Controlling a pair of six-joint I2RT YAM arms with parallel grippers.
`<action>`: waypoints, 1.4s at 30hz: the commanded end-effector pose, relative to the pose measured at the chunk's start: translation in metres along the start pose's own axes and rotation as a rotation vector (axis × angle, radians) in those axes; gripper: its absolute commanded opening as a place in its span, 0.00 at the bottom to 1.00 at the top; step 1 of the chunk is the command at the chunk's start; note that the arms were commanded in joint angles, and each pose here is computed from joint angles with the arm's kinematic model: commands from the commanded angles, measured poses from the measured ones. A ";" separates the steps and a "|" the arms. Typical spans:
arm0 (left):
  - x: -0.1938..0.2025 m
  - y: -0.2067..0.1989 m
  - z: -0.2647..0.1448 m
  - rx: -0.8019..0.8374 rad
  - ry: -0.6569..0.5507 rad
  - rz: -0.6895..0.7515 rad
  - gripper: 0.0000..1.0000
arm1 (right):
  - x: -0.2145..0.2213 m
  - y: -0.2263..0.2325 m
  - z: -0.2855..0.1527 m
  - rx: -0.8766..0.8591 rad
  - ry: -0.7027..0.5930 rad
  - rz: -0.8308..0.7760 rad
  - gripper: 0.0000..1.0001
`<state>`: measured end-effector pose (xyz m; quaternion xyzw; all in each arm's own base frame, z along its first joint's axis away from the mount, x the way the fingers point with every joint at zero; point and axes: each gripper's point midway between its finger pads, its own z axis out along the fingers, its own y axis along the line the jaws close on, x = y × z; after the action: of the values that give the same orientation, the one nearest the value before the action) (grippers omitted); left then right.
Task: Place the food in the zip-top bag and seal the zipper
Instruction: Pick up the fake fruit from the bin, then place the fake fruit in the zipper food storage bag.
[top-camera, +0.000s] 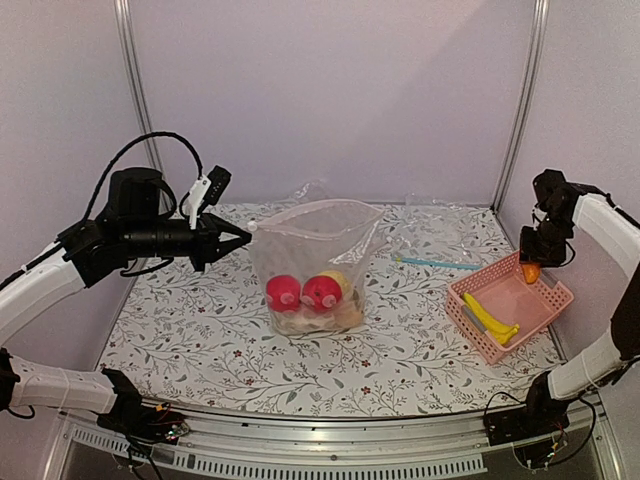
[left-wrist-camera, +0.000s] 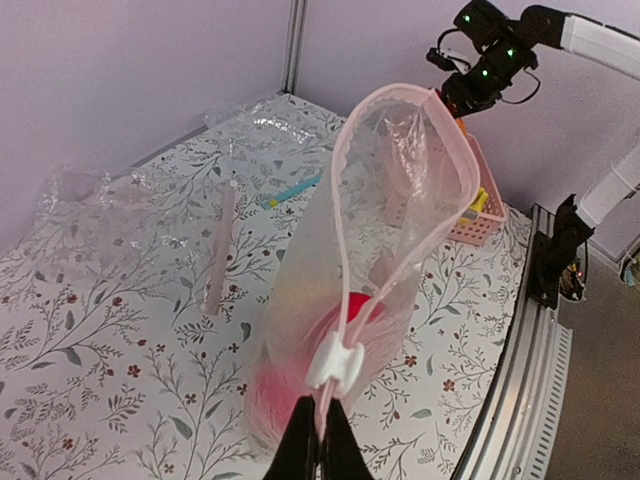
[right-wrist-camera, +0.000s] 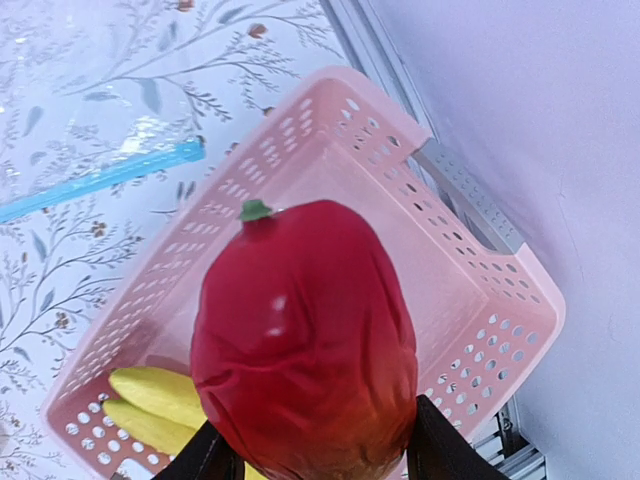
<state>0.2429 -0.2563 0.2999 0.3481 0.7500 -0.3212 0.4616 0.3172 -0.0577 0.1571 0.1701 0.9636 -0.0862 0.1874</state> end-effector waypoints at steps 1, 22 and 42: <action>-0.010 -0.003 -0.003 0.016 -0.027 0.015 0.00 | -0.001 0.053 -0.048 -0.174 -0.078 -0.082 0.50; -0.009 -0.008 -0.004 0.050 -0.029 0.024 0.00 | 0.066 0.297 -0.320 -1.011 -0.560 -0.803 0.51; -0.008 -0.009 -0.003 0.054 -0.023 0.025 0.00 | 0.104 0.400 -0.308 -1.024 -0.651 -1.252 0.51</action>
<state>0.2351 -0.2613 0.3013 0.3622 0.7405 -0.3405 0.4522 0.2734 0.4037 0.3568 -0.4969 0.7224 0.2212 0.4269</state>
